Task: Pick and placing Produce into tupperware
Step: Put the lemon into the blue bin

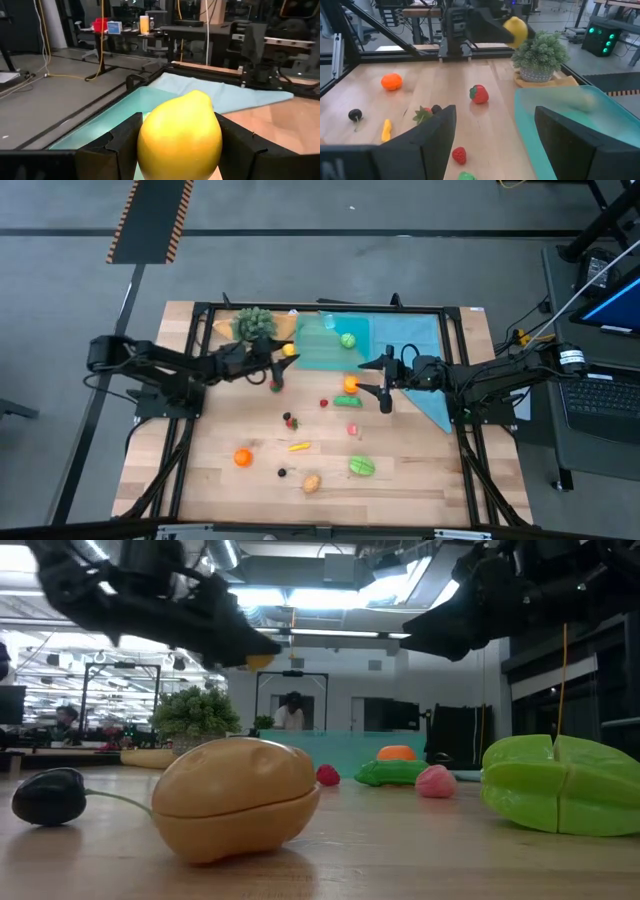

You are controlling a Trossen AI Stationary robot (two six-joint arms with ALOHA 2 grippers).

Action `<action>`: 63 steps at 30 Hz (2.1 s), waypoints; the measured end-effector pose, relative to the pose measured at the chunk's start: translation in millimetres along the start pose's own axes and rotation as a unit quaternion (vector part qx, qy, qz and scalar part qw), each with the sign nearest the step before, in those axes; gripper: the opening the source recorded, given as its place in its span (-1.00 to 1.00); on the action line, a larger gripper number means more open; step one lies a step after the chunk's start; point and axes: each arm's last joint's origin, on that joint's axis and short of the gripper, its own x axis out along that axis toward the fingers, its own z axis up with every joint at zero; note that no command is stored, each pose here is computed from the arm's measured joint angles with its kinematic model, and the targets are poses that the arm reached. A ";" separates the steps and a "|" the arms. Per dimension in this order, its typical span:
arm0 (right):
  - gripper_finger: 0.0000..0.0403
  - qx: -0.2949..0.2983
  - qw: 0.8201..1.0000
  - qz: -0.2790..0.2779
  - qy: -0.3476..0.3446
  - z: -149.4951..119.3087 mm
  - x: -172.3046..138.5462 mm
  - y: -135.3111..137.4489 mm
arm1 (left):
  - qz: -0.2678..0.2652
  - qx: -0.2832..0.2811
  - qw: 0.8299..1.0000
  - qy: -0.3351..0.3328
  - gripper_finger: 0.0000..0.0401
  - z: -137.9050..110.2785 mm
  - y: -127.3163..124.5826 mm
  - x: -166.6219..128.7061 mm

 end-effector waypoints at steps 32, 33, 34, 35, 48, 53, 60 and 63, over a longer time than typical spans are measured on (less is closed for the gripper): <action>0.35 0.002 1.000 0.000 0.002 -0.5 0.0 0.0 | -0.050 0.031 0.978 0.200 0.00 60.0 32.0 95.4; 0.35 0.003 1.000 0.000 0.004 -0.7 0.0 0.0 | -0.055 0.029 0.976 0.207 0.00 64.8 33.2 96.5; 0.35 0.003 1.000 0.000 0.005 -1.0 0.0 0.0 | -0.061 0.027 0.975 0.212 0.00 70.4 34.2 97.5; 0.35 0.003 1.000 0.000 0.006 -1.2 0.0 0.0 | -0.065 0.026 0.973 0.218 0.00 75.5 35.3 98.3; 0.35 0.003 1.000 0.000 0.009 -1.8 0.0 0.1 | -0.068 0.050 0.954 0.288 0.00 90.4 44.9 125.2; 0.35 0.002 1.000 0.000 0.013 -2.7 0.1 0.1 | -0.072 0.056 0.943 0.320 0.00 79.1 47.2 145.0; 0.35 0.001 1.000 0.000 0.017 -3.4 0.1 0.1 | -0.072 0.051 0.924 0.373 0.00 48.4 55.1 171.1; 0.35 0.001 1.000 0.000 0.019 -3.8 0.1 0.1 | -0.082 0.041 0.916 0.391 0.00 32.5 59.6 179.1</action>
